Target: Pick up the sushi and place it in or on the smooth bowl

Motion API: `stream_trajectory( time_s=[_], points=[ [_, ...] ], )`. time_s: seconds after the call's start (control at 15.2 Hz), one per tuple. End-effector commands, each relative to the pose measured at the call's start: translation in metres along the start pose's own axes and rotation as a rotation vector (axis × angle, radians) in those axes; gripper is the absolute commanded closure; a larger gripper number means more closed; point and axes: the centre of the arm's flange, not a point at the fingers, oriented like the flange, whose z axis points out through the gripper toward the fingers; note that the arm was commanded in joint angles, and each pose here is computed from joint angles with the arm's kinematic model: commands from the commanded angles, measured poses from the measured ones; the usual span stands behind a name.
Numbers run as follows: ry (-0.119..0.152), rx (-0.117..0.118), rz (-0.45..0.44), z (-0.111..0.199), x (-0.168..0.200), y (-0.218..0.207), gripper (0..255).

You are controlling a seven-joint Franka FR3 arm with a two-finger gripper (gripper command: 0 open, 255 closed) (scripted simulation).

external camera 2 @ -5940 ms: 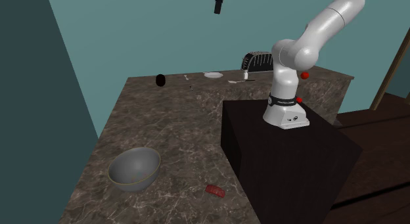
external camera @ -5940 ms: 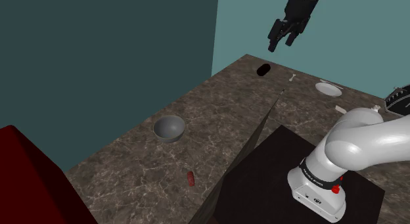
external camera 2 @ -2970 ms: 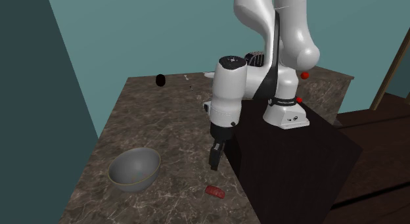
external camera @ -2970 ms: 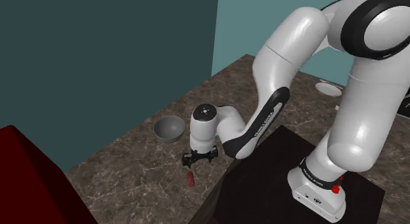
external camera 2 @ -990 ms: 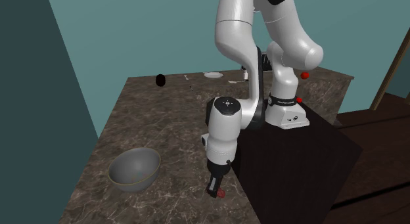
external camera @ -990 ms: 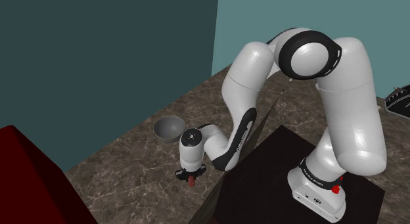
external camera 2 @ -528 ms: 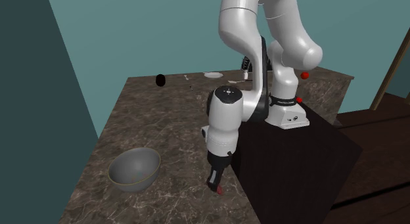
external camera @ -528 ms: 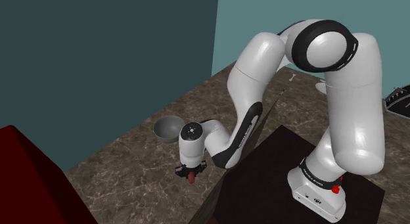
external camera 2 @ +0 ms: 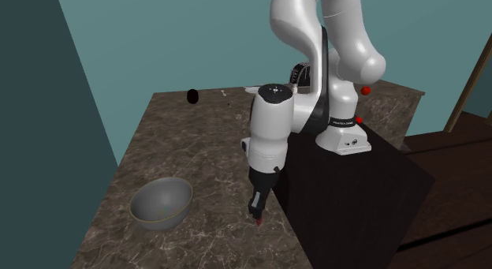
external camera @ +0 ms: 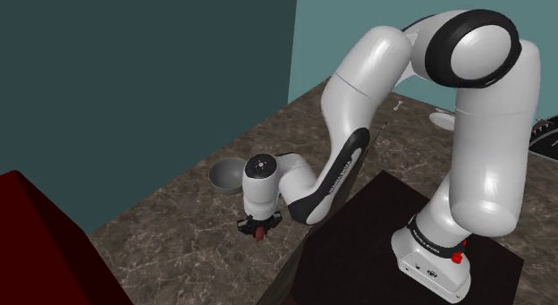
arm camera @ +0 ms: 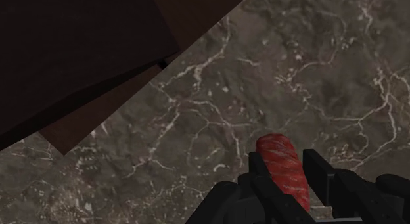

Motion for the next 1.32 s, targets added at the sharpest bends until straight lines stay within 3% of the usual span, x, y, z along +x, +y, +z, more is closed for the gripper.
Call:
stream_trajectory(
  time_s=[0.0, 1.12, 1.25],
  points=[
    [0.0, 0.0, 0.0, -0.01, 0.001, 0.0, 255],
    [0.0, 0.0, 0.0, -0.096, 0.006, 0.0, 255],
    [0.0, 0.0, 0.0, -0.095, 0.032, -0.005, 255]
  ],
)
